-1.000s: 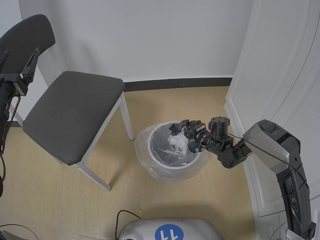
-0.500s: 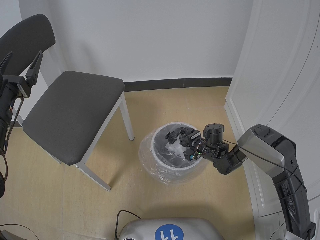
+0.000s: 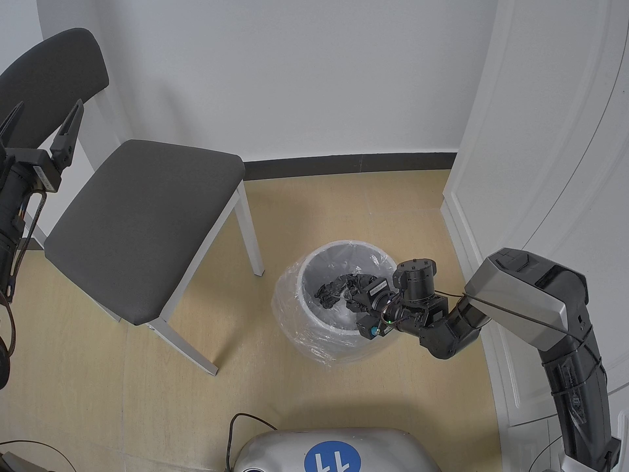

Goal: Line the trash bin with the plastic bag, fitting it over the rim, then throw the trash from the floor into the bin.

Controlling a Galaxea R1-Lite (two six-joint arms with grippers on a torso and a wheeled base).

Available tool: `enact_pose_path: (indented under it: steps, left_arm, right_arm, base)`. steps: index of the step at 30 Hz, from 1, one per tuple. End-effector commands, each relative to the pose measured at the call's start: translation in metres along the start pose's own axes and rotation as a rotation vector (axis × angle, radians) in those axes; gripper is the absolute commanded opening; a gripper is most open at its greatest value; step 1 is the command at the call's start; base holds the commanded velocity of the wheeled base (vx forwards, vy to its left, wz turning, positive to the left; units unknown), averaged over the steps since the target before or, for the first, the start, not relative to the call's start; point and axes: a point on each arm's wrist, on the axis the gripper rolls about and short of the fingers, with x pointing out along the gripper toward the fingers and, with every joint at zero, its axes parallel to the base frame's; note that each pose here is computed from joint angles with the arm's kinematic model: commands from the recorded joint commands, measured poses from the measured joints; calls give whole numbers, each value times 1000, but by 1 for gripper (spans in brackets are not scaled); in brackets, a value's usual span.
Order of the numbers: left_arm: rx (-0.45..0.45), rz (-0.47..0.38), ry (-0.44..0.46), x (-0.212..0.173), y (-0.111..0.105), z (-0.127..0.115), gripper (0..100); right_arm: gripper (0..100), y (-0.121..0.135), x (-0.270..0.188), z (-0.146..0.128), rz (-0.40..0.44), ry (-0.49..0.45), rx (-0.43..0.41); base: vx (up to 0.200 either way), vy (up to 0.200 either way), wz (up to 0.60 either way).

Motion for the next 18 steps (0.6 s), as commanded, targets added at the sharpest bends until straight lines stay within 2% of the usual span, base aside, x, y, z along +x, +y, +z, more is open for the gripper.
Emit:
enact_pose_path:
  steps: [1, 5, 18]
  left_arm:
    - [0, 0, 0, 0, 0, 0, 100]
    - [1, -1, 3, 0, 0, -1, 100]
    - [2, -4, 8, 0, -1, -3, 100]
  right_arm:
    - [0, -1, -4, 2, 1, -11, -2]
    - [0, 2, -8, 3, 12, -19, 14]
    - [0, -11, -3, -16, -31, 30, 43]
  base:
    - [0, 0, 0]
    - [0, 0, 0]
    - [0, 0, 0]
